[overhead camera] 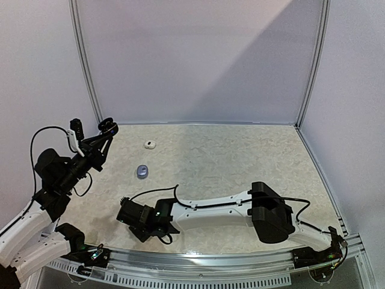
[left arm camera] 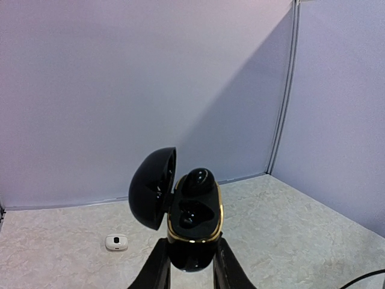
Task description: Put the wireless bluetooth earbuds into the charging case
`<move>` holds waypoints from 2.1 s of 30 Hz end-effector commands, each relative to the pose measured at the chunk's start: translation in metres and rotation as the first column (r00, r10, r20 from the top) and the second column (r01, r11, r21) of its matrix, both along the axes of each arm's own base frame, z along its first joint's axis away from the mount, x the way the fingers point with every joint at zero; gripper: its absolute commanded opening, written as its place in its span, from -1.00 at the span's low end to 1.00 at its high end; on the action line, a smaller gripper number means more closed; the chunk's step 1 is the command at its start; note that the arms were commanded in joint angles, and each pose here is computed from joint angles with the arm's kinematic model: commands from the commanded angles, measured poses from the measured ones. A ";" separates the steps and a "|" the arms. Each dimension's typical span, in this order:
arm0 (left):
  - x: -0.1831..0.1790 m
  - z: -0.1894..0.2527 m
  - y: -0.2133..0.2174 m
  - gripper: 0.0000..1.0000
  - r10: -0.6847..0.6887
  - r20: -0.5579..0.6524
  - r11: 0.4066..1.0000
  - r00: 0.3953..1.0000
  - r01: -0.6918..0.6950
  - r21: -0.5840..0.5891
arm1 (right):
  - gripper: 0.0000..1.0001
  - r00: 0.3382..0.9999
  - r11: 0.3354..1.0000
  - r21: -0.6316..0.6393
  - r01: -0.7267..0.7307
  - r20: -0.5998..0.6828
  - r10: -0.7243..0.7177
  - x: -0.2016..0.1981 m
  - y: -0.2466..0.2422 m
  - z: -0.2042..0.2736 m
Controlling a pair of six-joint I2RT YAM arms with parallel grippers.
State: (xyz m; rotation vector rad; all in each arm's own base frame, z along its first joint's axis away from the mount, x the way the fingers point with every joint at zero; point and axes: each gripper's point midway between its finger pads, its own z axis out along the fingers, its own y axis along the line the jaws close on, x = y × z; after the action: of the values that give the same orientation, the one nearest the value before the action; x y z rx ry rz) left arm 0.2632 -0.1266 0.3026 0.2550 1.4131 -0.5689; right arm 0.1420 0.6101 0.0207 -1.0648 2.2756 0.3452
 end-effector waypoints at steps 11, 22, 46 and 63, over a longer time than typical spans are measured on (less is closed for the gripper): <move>-0.003 -0.006 -0.004 -1.00 -0.021 -0.006 1.000 1.000 0.021 0.013 | -0.73 0.986 0.917 -0.364 0.162 0.017 -0.168 -0.009 -0.174 -0.034; -0.020 -0.016 -0.038 -1.00 -0.244 -0.053 0.970 0.968 0.242 -0.036 | -0.52 0.951 0.889 -0.388 0.243 -0.084 -0.297 -0.016 -0.252 -0.024; -0.020 -0.021 -0.048 -1.00 -0.281 -0.070 0.960 0.957 0.280 -0.015 | 0.27 0.575 0.691 -0.499 0.523 -0.393 -0.718 0.027 -0.220 0.032; -0.020 -0.021 -0.048 -1.00 -0.280 -0.068 0.960 0.958 0.280 -0.010 | -0.28 0.475 0.683 -0.573 0.453 -0.493 -0.729 -0.004 -0.224 -0.030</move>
State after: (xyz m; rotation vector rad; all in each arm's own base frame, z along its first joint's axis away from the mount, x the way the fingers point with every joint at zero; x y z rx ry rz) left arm 0.2464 -0.1715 0.2803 0.4232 1.4702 -0.8086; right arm 0.1434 0.3790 0.0132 -0.1330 3.3021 -0.0568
